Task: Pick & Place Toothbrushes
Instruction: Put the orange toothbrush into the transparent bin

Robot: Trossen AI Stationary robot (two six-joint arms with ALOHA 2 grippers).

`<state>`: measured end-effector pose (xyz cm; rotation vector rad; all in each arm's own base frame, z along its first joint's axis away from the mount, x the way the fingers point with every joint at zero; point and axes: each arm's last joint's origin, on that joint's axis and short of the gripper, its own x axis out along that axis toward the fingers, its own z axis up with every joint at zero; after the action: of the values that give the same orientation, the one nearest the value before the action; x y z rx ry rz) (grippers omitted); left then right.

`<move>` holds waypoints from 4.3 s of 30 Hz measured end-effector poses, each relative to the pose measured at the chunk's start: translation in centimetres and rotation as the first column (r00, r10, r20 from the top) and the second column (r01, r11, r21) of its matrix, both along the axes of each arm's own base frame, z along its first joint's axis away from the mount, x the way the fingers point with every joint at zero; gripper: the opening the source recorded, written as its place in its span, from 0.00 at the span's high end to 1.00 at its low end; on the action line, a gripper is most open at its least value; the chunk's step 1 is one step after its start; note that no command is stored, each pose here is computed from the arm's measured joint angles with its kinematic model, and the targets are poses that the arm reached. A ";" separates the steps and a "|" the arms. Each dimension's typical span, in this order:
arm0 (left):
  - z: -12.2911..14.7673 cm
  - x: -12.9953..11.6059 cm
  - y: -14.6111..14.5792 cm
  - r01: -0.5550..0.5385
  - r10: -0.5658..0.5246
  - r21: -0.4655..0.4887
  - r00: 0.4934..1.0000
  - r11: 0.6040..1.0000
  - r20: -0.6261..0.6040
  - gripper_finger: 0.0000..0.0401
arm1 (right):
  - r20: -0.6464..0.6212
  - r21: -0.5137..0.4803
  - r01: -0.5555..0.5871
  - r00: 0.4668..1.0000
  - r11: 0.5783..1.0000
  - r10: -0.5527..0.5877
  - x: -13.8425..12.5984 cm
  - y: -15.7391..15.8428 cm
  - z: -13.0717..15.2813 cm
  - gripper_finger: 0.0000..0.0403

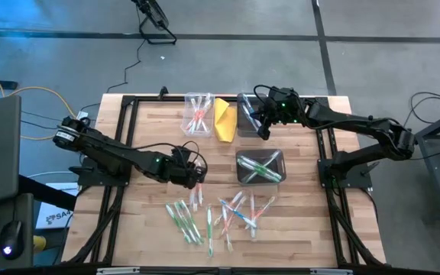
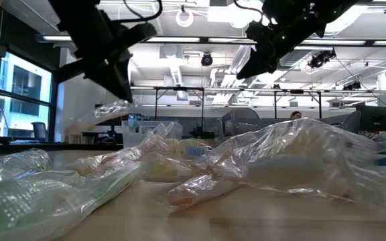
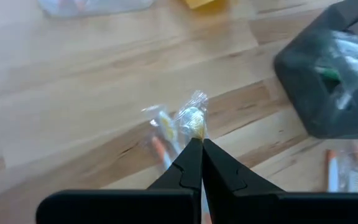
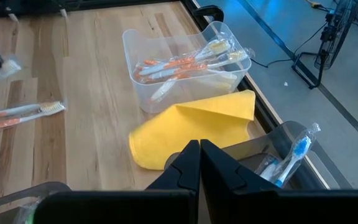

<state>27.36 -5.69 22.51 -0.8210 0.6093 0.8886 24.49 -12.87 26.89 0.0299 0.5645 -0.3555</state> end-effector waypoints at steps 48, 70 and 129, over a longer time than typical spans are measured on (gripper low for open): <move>5.8 1.3 9.2 0.167 -0.119 0.331 0.980 0.929 -0.161 1.00 | -0.007 0.005 0.000 1.000 1.000 0.000 0.0 0.0 -0.1 0.99; 10.0 0.6 18.0 0.155 -0.195 0.561 0.981 0.813 0.012 1.00 | -0.008 0.006 0.001 1.000 1.000 -0.001 0.0 0.0 -0.1 0.99; 1.7 0.9 27.2 0.153 -0.067 0.414 0.975 0.897 -0.214 0.66 | -0.010 0.002 0.007 1.000 1.000 -0.007 0.0 0.0 -0.1 0.99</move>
<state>28.23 21.55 24.19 -0.2987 0.5943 0.9596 24.44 -12.87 26.81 0.0320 0.5751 -0.3626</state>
